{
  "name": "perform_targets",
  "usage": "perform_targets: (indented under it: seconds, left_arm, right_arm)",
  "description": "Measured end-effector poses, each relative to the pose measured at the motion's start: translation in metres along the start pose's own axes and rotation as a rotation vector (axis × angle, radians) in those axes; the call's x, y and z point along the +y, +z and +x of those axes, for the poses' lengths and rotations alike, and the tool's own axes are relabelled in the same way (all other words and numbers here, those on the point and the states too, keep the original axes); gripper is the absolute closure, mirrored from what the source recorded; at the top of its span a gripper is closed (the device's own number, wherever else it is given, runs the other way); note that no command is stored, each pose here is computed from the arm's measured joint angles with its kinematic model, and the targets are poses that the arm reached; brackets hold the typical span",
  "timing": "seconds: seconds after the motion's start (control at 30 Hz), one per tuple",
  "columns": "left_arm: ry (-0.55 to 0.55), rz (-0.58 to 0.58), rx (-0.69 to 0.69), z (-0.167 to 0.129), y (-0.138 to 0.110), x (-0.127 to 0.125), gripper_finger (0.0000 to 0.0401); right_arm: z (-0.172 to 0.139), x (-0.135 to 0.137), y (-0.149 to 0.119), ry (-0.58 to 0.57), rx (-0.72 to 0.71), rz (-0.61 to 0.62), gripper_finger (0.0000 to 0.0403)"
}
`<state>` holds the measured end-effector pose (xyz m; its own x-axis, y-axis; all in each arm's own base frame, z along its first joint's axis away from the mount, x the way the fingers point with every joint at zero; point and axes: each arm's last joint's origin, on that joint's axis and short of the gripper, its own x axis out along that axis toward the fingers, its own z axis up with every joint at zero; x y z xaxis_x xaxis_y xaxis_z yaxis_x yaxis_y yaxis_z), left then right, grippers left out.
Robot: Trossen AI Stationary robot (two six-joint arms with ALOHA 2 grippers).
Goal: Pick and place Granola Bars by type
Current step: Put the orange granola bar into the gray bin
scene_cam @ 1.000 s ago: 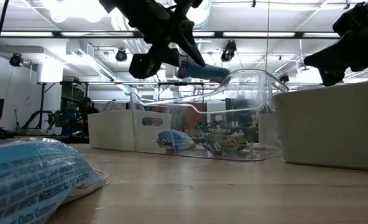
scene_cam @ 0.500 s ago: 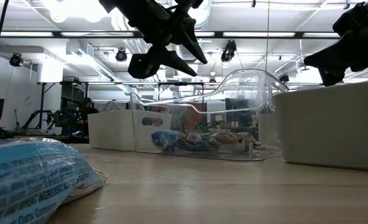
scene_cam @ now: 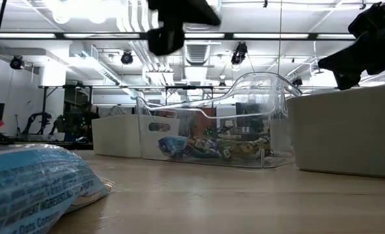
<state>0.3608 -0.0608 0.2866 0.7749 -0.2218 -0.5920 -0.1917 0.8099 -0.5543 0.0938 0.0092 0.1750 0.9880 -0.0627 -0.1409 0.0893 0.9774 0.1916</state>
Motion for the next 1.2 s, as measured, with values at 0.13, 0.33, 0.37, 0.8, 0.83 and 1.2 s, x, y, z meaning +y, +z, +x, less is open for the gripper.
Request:
perform_targets:
  seconds: [0.13, 0.33, 0.37, 0.8, 0.83, 1.2]
  left_arm:
    - [-0.158, 0.235, 0.052, -0.006, -0.007, -0.032, 0.0400]
    - [-0.418, 0.604, 0.107, -0.016, -0.024, -0.071, 0.0401]
    - [-0.450, 0.663, 0.112, -0.016, -0.028, -0.075, 0.0401]
    - [-0.590, 0.932, 0.120, -0.019, -0.054, -0.101, 0.0401]
    - [-0.594, 0.935, 0.117, -0.020, -0.053, -0.103, 0.0401]
    - [-0.487, 0.938, 0.179, -0.051, -0.042, -0.126, 0.0401]
  right_arm:
    - [0.000, 0.000, 0.000, 0.000, -0.001, 0.000, 0.0390]
    - [0.000, 0.000, 0.000, 0.000, 0.000, 0.000, 0.0390]
    - [0.000, 0.000, 0.000, 0.000, 0.000, 0.000, 0.0390]
    - [0.000, 0.000, 0.000, 0.000, 0.000, 0.000, 0.0390]
    - [0.000, 0.000, 0.000, 0.001, 0.000, 0.000, 0.0390]
    - [0.000, 0.000, 0.000, 0.000, 0.000, 0.000, 0.0390]
